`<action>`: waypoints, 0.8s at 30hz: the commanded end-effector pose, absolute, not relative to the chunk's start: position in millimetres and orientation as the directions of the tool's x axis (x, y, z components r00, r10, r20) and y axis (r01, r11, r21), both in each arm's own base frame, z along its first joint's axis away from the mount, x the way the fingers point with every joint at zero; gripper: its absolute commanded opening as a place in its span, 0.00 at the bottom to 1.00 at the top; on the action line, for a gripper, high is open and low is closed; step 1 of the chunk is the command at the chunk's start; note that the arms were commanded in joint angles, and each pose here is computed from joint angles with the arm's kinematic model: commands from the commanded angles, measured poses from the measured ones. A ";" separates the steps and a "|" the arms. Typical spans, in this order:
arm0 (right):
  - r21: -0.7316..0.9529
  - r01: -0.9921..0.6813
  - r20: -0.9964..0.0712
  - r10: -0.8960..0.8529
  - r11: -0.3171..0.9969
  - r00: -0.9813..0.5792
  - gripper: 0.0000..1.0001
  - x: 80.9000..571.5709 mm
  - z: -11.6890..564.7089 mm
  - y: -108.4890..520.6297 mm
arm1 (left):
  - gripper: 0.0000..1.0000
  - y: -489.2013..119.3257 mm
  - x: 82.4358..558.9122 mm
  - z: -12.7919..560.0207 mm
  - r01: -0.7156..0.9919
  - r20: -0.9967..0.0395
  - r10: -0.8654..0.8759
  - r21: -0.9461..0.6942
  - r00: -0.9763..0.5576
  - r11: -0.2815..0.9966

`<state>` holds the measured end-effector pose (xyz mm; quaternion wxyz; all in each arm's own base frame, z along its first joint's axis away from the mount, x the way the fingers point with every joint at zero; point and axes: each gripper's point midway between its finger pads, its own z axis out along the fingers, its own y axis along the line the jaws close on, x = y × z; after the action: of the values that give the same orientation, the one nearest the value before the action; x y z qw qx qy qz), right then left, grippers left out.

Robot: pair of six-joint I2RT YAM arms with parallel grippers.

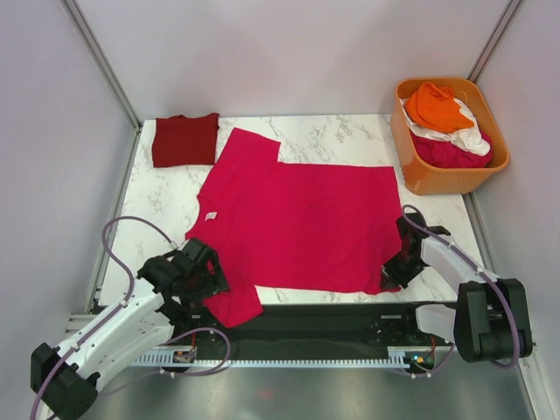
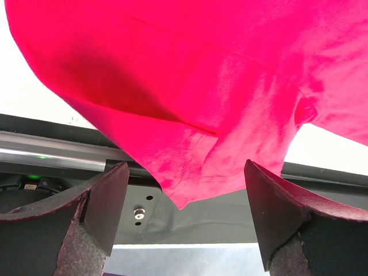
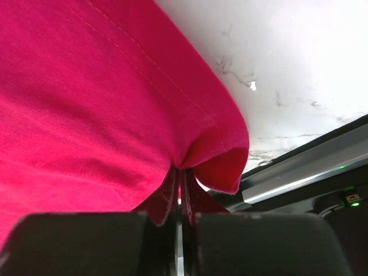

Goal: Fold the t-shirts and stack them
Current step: Fold the tshirt

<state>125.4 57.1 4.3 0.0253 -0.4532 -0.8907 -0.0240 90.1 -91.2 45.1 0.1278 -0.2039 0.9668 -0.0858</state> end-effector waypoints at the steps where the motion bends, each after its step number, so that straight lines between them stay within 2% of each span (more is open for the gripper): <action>1: 0.013 0.812 0.042 0.811 0.584 -0.584 0.00 118.3 -24.3 52.8 | 0.89 -93.6 90.9 50.9 -0.399 -0.203 -0.448 -0.239 -0.871 0.885; 3: 0.043 0.792 0.010 0.793 0.609 -0.610 0.00 130.1 -16.1 51.1 | 0.89 -93.5 91.2 51.1 -0.401 -0.202 -0.449 -0.238 -0.870 0.885; 8: 0.102 0.739 -0.150 0.745 0.665 -0.650 0.00 172.2 26.3 36.7 | 0.89 -98.6 98.6 63.8 -0.391 -0.223 -0.454 -0.275 -0.863 0.878; 9: 0.141 0.718 -0.193 0.730 0.682 -0.655 0.00 189.7 41.9 36.1 | 0.88 -148.6 154.5 114.7 -0.292 -0.308 -0.523 -0.561 -0.795 0.775; 10: 0.161 0.708 -0.212 0.724 0.688 -0.656 0.00 198.5 50.1 36.2 | 0.03 -112.3 182.7 121.9 -0.312 -0.509 -0.533 -0.457 -0.675 0.833; 15: 0.288 0.630 -0.335 0.693 0.721 -0.639 0.00 254.1 99.6 39.5 | 0.02 -114.4 206.7 189.7 -0.231 -0.610 -0.506 -0.474 -0.610 0.850; 18: 0.377 0.582 -0.401 0.693 0.721 -0.599 0.00 283.9 127.1 43.5 | 0.02 -115.2 220.1 196.8 -0.235 -0.636 -0.477 -0.430 -0.606 0.872; 22: 0.403 0.551 -0.448 0.683 0.731 -0.577 0.00 300.4 148.2 42.3 | 0.02 -124.7 237.2 227.6 -0.207 -0.652 -0.465 -0.435 -0.599 0.876; 23: 0.398 0.543 -0.455 0.673 0.740 -0.583 0.00 299.6 148.7 42.1 | 0.10 -127.2 234.1 226.9 -0.203 -0.635 -0.459 -0.435 -0.621 0.877; 24: 0.395 0.539 -0.460 0.668 0.744 -0.585 0.00 298.7 148.3 41.1 | 0.41 -129.2 232.4 227.0 -0.202 -0.624 -0.459 -0.439 -0.632 0.876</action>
<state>286.1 47.8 133.3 -0.2647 -0.3567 -0.8886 -0.1140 229.2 -131.7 213.0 0.3767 -0.1999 0.8880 -0.1723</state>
